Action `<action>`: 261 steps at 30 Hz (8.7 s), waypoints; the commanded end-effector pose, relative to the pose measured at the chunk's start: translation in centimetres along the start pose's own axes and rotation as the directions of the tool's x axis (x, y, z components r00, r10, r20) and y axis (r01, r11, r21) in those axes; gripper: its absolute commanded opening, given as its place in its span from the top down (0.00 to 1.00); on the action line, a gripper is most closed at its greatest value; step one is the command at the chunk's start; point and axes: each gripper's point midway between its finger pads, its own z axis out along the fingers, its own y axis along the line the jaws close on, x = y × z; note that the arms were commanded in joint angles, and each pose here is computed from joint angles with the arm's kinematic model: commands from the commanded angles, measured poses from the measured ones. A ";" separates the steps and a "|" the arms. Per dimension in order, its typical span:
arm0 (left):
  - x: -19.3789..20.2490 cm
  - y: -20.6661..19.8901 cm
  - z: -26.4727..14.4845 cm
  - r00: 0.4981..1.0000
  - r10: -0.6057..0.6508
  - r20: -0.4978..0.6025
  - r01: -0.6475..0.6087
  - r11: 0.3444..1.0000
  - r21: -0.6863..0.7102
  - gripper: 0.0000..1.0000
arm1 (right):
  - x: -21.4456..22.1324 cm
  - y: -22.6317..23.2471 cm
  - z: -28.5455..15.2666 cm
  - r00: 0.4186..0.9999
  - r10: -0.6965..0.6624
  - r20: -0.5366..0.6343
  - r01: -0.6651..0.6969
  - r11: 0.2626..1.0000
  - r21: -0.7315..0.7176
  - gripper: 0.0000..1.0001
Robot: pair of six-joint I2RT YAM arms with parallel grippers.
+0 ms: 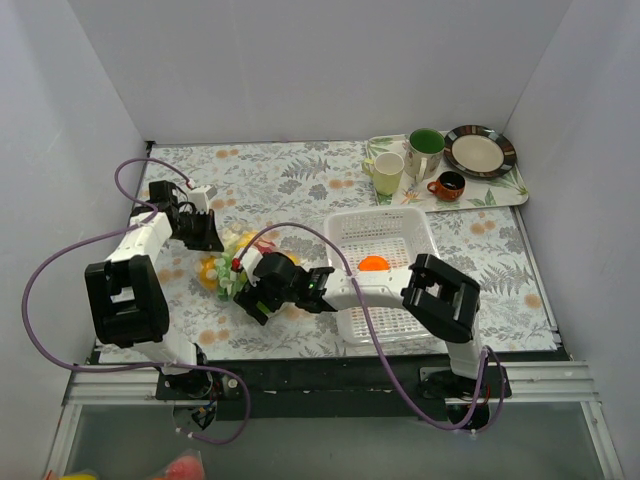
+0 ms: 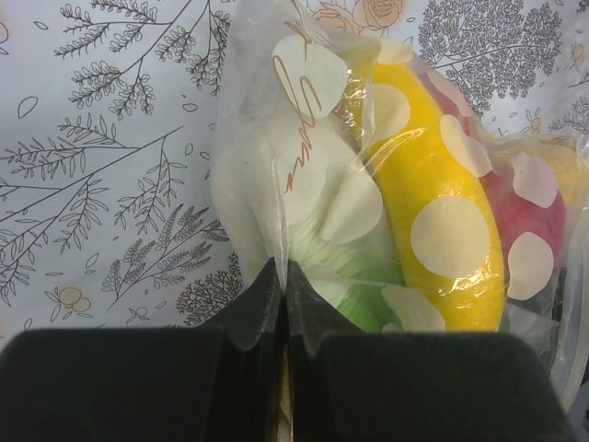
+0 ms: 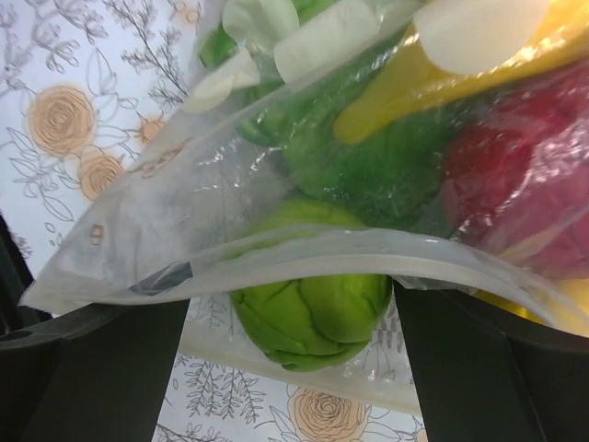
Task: Open the zip-top bag and remove the fake food
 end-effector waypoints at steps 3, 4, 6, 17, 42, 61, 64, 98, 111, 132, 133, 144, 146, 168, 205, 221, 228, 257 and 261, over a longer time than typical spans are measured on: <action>1.1 0.5 -1.1 0.999 0.013 -0.031 -0.015 0.998 -0.056 1.00 | 0.8 0.4 0.6 1.000 0.020 -0.012 -0.020 1.000 -0.010 0.07; 1.2 0.5 -1.1 0.999 0.011 -0.032 -0.013 0.998 -0.057 1.00 | 1.2 0.2 0.5 1.000 0.022 -0.016 -0.022 1.000 -0.004 0.12; 1.3 0.5 -1.0 0.999 0.012 -0.032 -0.014 0.998 -0.057 1.00 | 2.0 -0.2 0.0 0.999 0.028 -0.019 -0.027 0.999 0.017 0.20; 1.1 0.6 -1.1 1.000 0.012 -0.027 -0.014 0.998 -0.068 1.00 | -8.2 -3.7 -11.7 0.966 -0.020 0.256 -0.032 0.980 0.197 0.89; 0.6 0.1 -0.9 1.000 0.000 -0.011 0.000 0.999 -0.035 1.00 | 5.3 -27.2 -25.8 0.947 0.301 0.109 -0.217 0.351 0.911 0.01; 0.5 0.3 -1.0 1.000 -0.006 -0.012 0.006 0.999 -0.052 1.00 | -3.7 -2.5 -9.6 0.991 -0.037 0.132 0.020 0.992 0.122 0.61; 0.5 0.3 -1.1 1.000 0.002 -0.015 -0.003 0.998 -0.056 1.00 | -3.8 -1.5 -7.2 0.993 -0.037 0.109 0.029 0.997 0.075 0.65; 2.5 0.2 -0.7 0.995 0.058 -0.080 -0.060 0.998 -0.016 1.00 | -1.7 -14.0 0.3 0.986 -0.162 -0.039 0.161 0.860 0.485 0.20; 3.2 0.4 -0.7 0.988 0.090 -0.124 -0.090 0.996 0.003 1.00 | -2.7 -12.2 1.5 0.993 -0.039 0.112 0.001 0.948 0.319 0.70; 2.0 0.7 -0.6 0.994 0.057 -0.096 -0.060 0.998 -0.023 1.00 | -2.4 -6.5 -14.1 0.933 0.174 0.315 -0.220 0.968 0.119 0.99; 2.0 0.7 -0.6 0.994 0.055 -0.097 -0.058 0.998 -0.023 1.00 | -2.0 -6.8 -14.8 0.933 0.173 0.317 -0.226 0.964 0.138 0.99; 1.6 0.2 -1.0 0.994 0.061 -0.086 -0.062 0.998 -0.009 1.00 | 4.0 -17.5 -24.3 0.936 0.153 0.318 -0.339 0.641 0.688 0.99; 1.5 -0.1 -1.1 0.995 0.061 -0.084 -0.060 0.998 0.005 1.00 | 6.4 -19.3 -25.3 0.944 0.179 0.276 -0.328 0.555 0.764 0.94; 1.1 1.3 0.0 0.993 0.035 -0.112 -0.038 0.999 -0.027 1.00 | -4.9 -9.1 -11.2 0.956 0.016 0.294 -0.088 0.968 0.236 0.20; 1.8 0.1 0.2 0.983 0.100 -0.155 -0.104 0.994 -0.017 1.00 | 0.5 -11.0 2.6 0.991 0.108 0.076 -0.123 0.967 0.225 0.33; 1.1 -0.4 0.2 0.983 0.122 -0.138 -0.126 0.992 -0.023 1.00 | -4.3 -12.3 -17.3 0.916 0.097 0.390 -0.248 0.900 0.358 0.88; 0.4 -0.6 0.1 0.986 0.114 -0.121 -0.119 0.993 -0.030 1.00 | 2.3 -14.5 -19.0 0.936 0.168 0.309 -0.300 0.839 0.454 0.88; 2.4 0.5 -0.6 0.969 0.202 -0.145 -0.219 0.970 -0.108 1.00 | 1.3 -18.5 -19.7 0.960 0.145 0.241 -0.264 0.758 0.597 0.01; 4.1 3.0 -0.8 0.951 0.241 -0.196 -0.280 0.938 -0.204 1.00 | -0.3 -16.6 -19.8 0.953 0.134 0.271 -0.257 0.830 0.494 0.01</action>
